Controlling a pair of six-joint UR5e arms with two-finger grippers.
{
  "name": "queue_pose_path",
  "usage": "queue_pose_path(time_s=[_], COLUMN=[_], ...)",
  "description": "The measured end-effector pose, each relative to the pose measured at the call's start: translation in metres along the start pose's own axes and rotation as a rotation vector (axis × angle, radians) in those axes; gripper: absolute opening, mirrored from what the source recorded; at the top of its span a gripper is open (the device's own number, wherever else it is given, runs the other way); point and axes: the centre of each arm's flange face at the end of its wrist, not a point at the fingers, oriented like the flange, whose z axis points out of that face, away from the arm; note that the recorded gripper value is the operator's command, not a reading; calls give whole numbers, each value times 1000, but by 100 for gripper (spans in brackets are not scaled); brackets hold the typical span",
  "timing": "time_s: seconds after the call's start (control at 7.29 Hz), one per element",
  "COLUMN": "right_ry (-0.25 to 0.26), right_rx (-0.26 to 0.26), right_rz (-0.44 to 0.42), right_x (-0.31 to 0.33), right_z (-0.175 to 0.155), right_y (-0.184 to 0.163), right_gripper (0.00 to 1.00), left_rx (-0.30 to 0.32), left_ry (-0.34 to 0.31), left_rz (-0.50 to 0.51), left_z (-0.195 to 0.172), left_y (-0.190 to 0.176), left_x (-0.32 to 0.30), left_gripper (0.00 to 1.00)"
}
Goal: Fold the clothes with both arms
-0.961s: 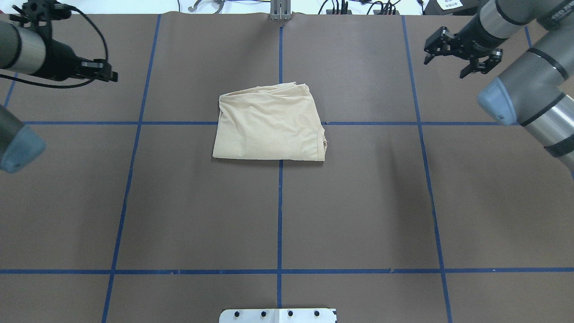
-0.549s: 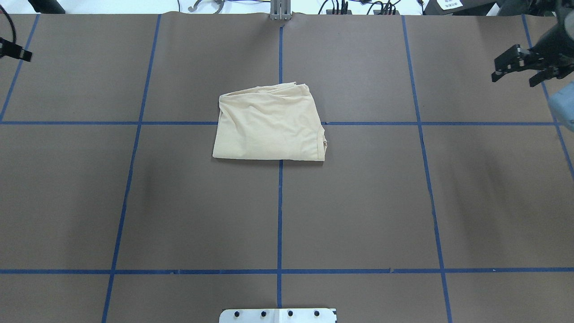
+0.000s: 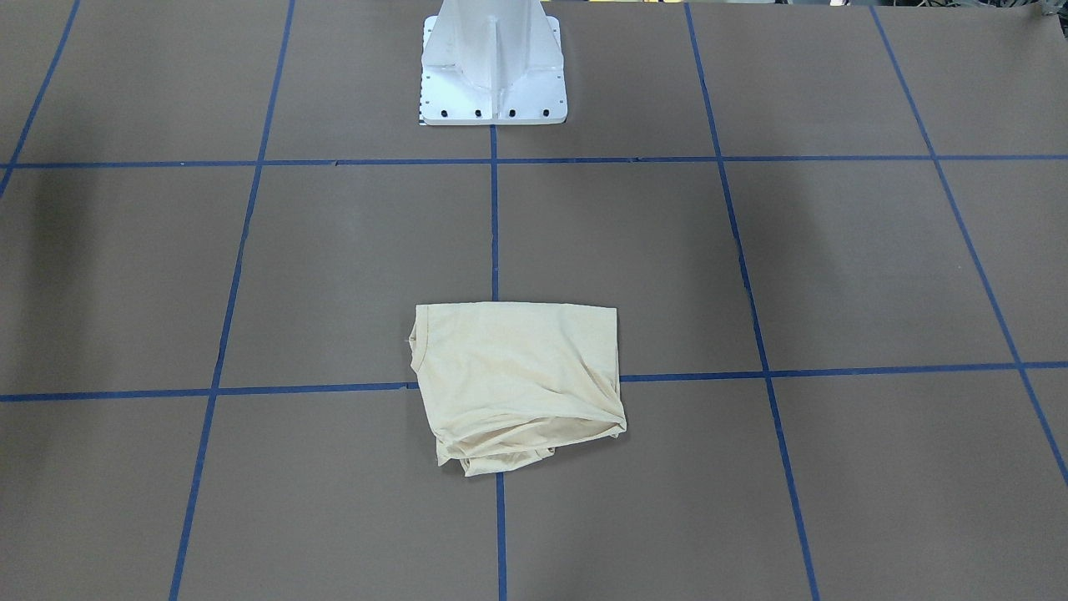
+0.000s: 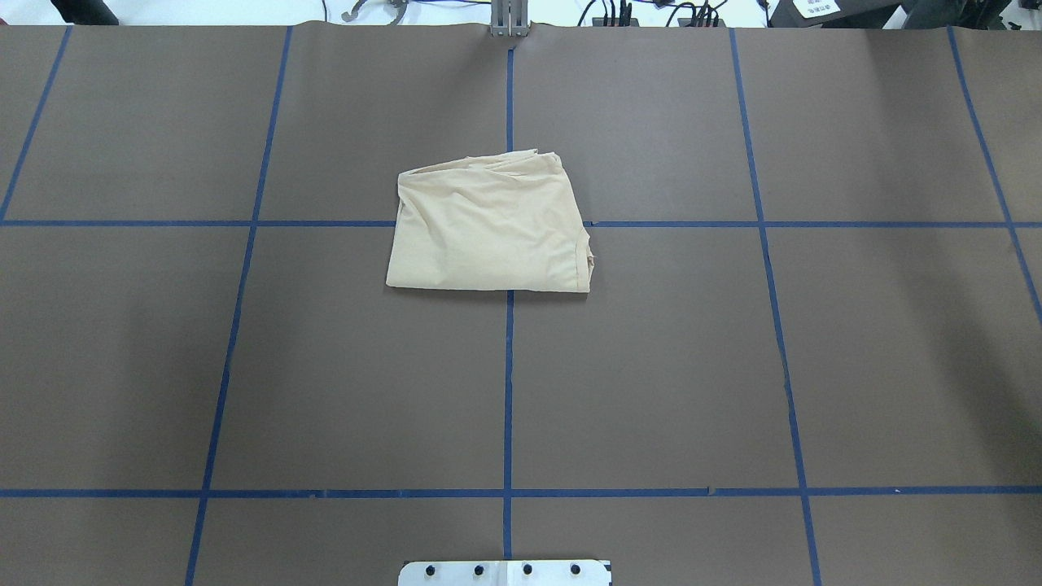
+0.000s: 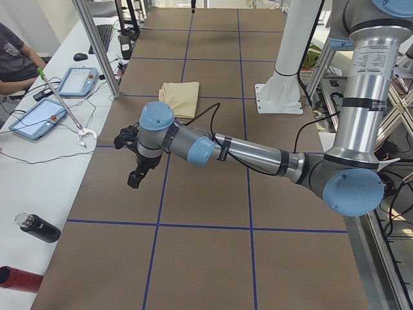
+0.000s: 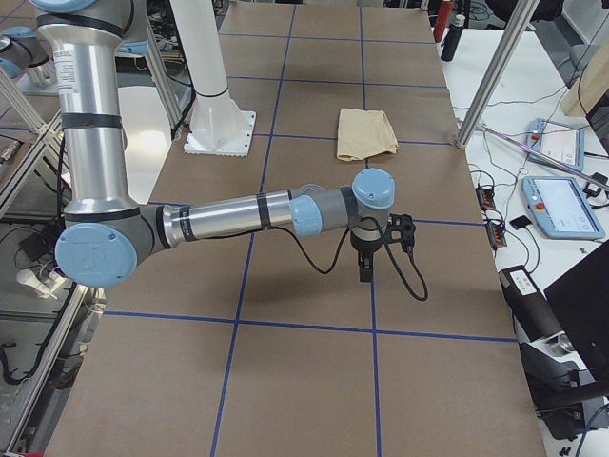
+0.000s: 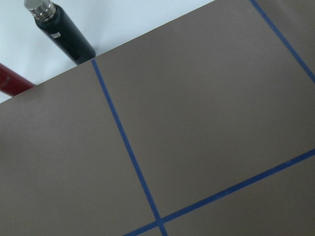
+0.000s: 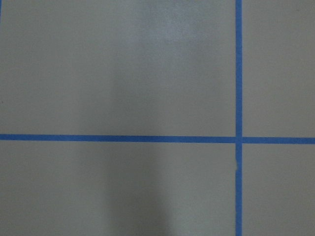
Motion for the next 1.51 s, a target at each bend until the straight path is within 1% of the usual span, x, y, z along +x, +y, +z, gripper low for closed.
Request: queue_pose_path(time_s=[0.14, 0.41, 0.82, 0.96, 1.51], right_ry=[8, 28, 32, 33, 33], right_rx=[-2, -25, -65, -75, -81], right_rz=[-13, -58, -80, -86, -87], right_x=[15, 35, 33, 33, 34], right_z=[-1, 8, 17, 19, 20], right_y=[12, 31, 36, 37, 38], right_gripper=[100, 100, 100, 100, 100], left_rx=[-34, -53, -18, -20, -16], left_ry=[3, 6, -11, -6, 19], left_rz=[-44, -78, -69, -79, -161], left_z=[4, 6, -3, -2, -4], left_y=[8, 16, 35, 40, 38], left_x=[-5, -7, 2, 3, 9], left_gripper=[100, 100, 100, 100, 100])
